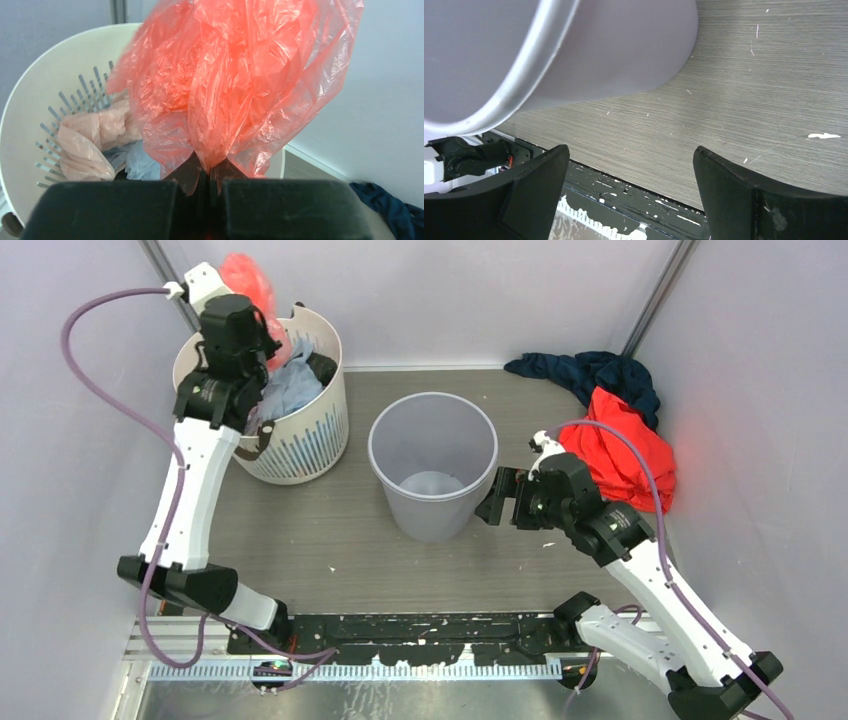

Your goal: Put the trash bags into the trash bin

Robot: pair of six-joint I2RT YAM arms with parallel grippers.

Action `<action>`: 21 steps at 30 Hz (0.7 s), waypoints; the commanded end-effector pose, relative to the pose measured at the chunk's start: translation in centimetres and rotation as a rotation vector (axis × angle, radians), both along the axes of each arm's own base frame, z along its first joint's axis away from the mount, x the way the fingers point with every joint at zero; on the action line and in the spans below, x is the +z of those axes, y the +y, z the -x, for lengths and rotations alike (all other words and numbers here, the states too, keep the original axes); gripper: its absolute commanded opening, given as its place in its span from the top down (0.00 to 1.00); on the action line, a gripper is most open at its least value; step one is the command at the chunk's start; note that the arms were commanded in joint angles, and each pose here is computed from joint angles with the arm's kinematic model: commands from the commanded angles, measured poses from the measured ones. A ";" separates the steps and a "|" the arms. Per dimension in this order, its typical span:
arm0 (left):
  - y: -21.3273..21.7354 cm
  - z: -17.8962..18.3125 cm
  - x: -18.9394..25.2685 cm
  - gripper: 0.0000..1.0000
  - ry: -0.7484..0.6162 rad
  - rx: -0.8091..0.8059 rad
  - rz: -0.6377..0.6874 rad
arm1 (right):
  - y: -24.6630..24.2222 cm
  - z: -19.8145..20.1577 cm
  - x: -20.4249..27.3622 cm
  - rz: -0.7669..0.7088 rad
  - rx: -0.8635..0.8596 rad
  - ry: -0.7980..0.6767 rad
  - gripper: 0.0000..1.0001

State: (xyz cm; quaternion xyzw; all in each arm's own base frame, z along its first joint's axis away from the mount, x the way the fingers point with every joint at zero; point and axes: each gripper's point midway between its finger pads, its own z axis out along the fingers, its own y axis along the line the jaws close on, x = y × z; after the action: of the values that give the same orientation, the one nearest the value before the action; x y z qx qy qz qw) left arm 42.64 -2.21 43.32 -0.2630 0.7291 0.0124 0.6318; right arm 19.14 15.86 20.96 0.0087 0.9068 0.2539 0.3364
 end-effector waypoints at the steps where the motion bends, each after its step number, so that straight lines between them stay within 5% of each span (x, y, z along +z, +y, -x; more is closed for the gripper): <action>1: -1.1 4.1 6.4 1.00 -0.128 -0.152 -0.002 | 0.0 0.7 3.7 -0.039 0.041 -0.077 0.01; 8: -8.9 15.2 13.0 0.99 -0.266 -0.710 0.171 | -0.7 3.2 10.7 -0.111 0.103 -0.219 0.03; 14: -16.8 29.0 14.3 0.90 -0.384 -1.444 0.495 | 0.7 7.8 18.8 -0.346 0.237 -0.283 0.10; 18: -16.6 35.1 13.8 0.82 -0.483 -1.638 0.575 | 1.5 10.8 23.3 -0.579 0.294 -0.320 0.14; 21: -16.4 38.7 13.1 0.85 -0.477 -1.752 0.606 | 2.1 12.2 25.1 -0.728 0.338 -0.317 0.18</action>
State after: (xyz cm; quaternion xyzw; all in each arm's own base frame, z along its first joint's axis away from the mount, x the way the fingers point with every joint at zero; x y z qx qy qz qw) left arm 10.71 -17.97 55.51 0.1209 0.5490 -0.6346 0.5304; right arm 9.64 16.31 42.13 -0.0563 0.7491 0.4938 0.4380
